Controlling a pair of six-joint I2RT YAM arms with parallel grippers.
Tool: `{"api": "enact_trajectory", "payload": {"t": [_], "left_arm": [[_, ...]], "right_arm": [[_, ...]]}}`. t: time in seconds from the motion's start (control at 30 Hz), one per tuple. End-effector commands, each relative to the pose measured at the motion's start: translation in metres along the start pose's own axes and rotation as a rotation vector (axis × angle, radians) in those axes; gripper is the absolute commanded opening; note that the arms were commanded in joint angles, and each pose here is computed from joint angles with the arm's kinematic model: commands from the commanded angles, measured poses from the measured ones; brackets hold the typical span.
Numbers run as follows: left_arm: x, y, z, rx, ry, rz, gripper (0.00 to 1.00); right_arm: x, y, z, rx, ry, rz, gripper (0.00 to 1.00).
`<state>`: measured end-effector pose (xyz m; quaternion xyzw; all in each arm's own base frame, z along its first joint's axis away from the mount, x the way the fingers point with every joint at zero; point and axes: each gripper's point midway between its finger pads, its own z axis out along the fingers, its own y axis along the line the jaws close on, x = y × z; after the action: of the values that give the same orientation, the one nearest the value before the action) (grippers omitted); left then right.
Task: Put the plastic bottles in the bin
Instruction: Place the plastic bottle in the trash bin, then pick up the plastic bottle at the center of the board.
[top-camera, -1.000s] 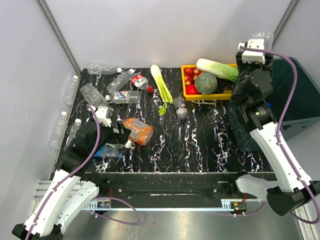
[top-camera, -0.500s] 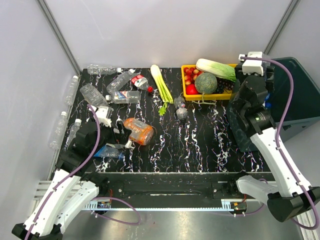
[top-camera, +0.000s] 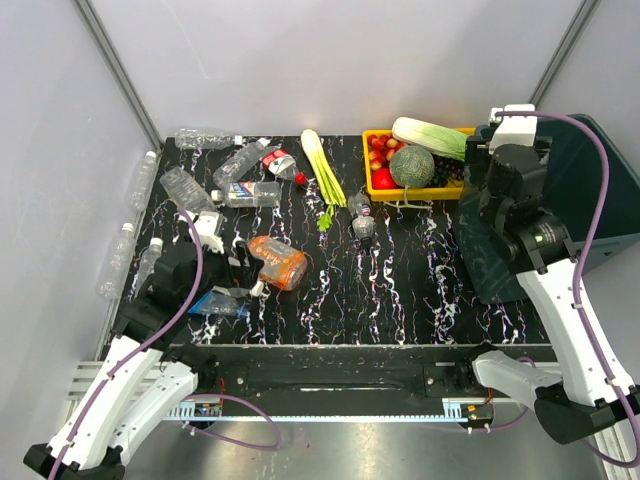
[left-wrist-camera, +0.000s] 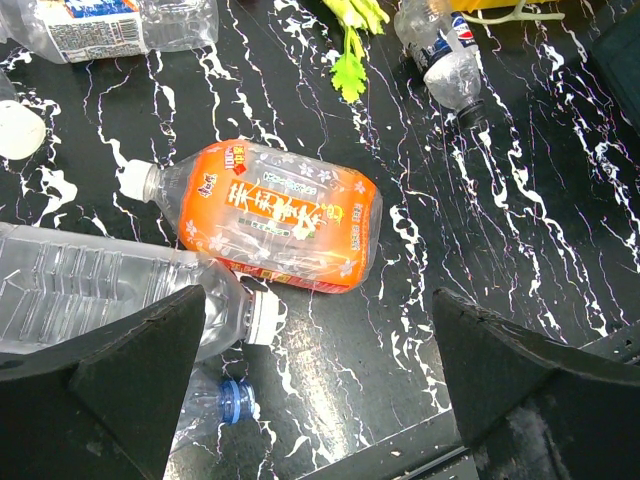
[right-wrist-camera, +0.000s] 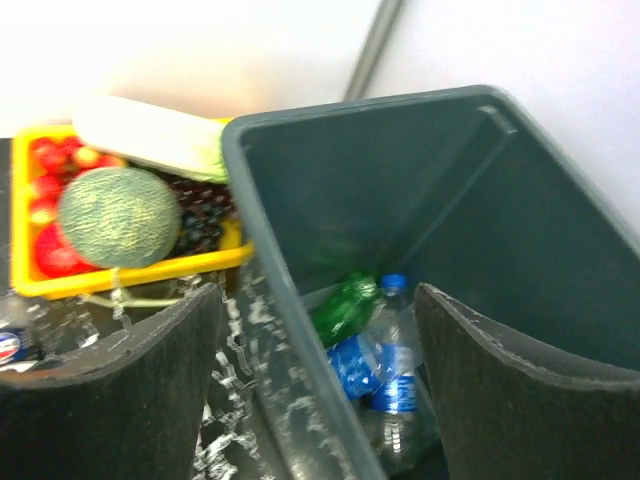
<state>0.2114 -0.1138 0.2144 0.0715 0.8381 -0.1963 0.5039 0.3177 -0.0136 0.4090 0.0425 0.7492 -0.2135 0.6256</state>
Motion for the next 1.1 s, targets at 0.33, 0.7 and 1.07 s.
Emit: {"api": "enact_trajectory", "payload": {"t": [0.33,0.7,1.07], "left_arm": [[-0.01,-0.004,-0.001,0.017,-0.043,-0.001,0.99],[-0.01,-0.004,-0.001,0.015,-0.044,0.001,0.99],[-0.009,-0.004,0.0,0.014,-0.034,0.001,0.99]], "right_arm": [[-0.006,0.113,-0.039,-0.598,0.125,0.354,0.78],[0.089,0.241,-0.044,-0.768,0.421,0.296,0.74],[0.213,0.316,0.003,-0.673,0.636,0.155,0.72]]}}
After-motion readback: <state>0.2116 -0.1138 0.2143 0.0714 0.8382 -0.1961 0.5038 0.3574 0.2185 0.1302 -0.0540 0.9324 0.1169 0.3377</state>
